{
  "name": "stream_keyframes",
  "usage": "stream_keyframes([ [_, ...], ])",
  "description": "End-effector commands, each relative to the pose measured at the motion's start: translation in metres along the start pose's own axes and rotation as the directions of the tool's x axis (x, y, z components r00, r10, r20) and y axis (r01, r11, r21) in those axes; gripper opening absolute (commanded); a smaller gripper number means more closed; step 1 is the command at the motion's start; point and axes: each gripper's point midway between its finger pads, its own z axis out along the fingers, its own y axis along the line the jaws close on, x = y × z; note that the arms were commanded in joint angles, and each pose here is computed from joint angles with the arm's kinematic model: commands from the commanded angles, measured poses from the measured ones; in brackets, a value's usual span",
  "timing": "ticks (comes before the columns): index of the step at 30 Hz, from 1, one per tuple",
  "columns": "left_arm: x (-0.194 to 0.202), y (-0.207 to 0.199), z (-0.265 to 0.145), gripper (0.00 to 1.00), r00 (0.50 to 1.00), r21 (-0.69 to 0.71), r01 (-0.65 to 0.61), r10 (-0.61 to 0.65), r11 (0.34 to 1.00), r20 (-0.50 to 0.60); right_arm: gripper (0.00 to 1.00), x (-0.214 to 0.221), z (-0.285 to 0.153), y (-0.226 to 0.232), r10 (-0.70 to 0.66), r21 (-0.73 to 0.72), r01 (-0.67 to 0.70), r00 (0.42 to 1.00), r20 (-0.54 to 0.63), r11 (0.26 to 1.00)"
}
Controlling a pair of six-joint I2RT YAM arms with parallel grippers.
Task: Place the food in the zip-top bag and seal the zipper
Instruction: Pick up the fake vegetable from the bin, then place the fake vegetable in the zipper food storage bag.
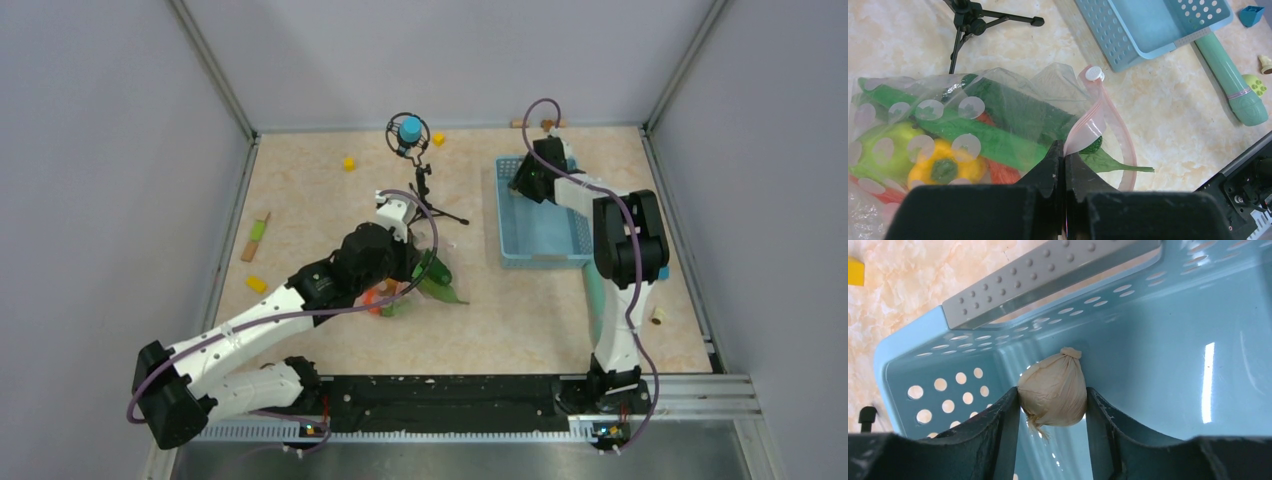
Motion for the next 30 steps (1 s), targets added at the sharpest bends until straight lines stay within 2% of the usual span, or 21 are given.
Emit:
stream_keyframes([
  [1,-0.012,-0.005,0.005,0.0,0.999,0.021,0.01,-0.01,1.0,0.043,0.3,-0.017,-0.007,0.009,0.002,-0.031,-0.001,0.999,0.042,1.0],
  [4,-0.013,-0.006,0.004,0.0,0.999,0.021,0.024,-0.025,0.999,0.044,0.28,-0.026,-0.025,0.012,-0.021,-0.052,0.026,0.996,0.088,0.998],
  [9,-0.017,-0.01,0.002,0.0,0.998,0.028,0.048,-0.049,0.998,0.043,0.28,-0.039,-0.083,0.017,-0.07,-0.101,0.089,0.982,0.175,0.991],
  [14,-0.023,-0.01,-0.004,0.0,0.996,0.022,0.071,-0.072,0.997,0.054,0.28,-0.024,-0.156,0.036,-0.102,-0.304,0.17,0.968,0.228,0.937],
  [17,-0.027,-0.008,-0.009,0.0,0.993,0.009,0.092,-0.092,0.996,0.068,0.28,0.001,-0.204,0.053,-0.123,-0.493,0.243,0.957,0.264,0.835],
  [21,-0.031,-0.005,-0.014,0.0,0.99,-0.01,0.123,-0.122,0.992,0.076,0.28,0.037,-0.269,0.072,-0.18,-0.653,0.377,0.92,0.349,0.658],
  [26,-0.032,-0.009,-0.013,0.0,0.987,0.003,0.144,-0.143,0.99,0.072,0.3,0.092,-0.331,0.1,-0.271,-0.735,0.539,0.842,0.465,0.412],
  [30,-0.031,-0.014,-0.011,0.0,0.985,0.019,0.16,-0.161,0.987,0.055,0.31,0.129,-0.354,0.115,-0.312,-0.783,0.562,0.819,0.482,0.267],
])
